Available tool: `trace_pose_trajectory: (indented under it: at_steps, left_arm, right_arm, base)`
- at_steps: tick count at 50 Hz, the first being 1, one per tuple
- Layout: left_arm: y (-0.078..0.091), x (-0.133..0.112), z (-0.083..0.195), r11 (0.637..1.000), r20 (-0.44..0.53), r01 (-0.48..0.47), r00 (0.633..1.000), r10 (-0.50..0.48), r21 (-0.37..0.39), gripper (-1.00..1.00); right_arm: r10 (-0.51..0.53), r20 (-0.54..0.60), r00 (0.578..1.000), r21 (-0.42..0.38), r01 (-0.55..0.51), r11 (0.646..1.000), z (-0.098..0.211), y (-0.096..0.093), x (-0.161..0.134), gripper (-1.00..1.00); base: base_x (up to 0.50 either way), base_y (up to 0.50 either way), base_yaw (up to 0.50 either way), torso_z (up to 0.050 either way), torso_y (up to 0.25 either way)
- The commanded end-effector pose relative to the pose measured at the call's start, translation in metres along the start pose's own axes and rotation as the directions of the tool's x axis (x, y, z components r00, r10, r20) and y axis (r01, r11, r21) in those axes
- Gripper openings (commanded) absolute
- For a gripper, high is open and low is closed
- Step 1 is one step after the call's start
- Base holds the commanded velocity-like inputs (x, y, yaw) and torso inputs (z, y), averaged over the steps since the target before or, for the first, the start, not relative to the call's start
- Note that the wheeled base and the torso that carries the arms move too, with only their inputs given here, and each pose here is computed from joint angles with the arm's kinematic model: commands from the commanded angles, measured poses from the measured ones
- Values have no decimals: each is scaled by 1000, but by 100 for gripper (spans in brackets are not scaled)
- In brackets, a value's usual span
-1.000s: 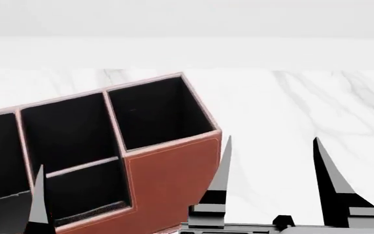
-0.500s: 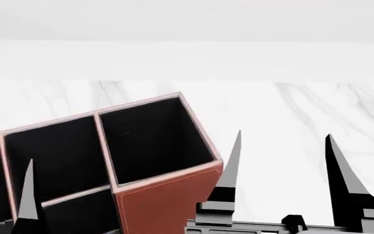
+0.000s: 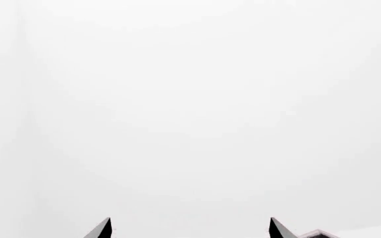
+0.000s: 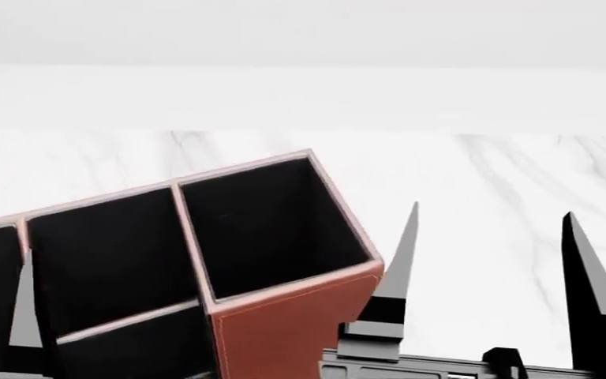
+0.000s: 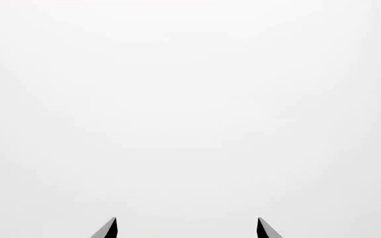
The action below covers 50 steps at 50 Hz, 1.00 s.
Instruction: Pick up the book and place it in the front compartment of the caddy.
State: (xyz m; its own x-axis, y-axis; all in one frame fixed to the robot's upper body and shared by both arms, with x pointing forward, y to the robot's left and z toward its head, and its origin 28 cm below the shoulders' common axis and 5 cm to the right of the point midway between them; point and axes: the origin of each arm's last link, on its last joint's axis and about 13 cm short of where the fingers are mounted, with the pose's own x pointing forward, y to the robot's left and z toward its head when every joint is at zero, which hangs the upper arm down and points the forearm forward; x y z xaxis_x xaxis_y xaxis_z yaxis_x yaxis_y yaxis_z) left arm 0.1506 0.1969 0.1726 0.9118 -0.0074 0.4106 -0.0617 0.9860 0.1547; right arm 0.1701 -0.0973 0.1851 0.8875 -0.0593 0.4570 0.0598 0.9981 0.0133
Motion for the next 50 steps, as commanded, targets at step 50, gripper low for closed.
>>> trace_pose_trajectory:
  at_steps: [50]
  left_arm:
    - [3,1,1,999,13,2,1000,-2,-34,100]
  right_arm:
    - [-14,43,999,33,13,999,7,-4,-2,100]
  base:
    - [0,100,0,35,4]
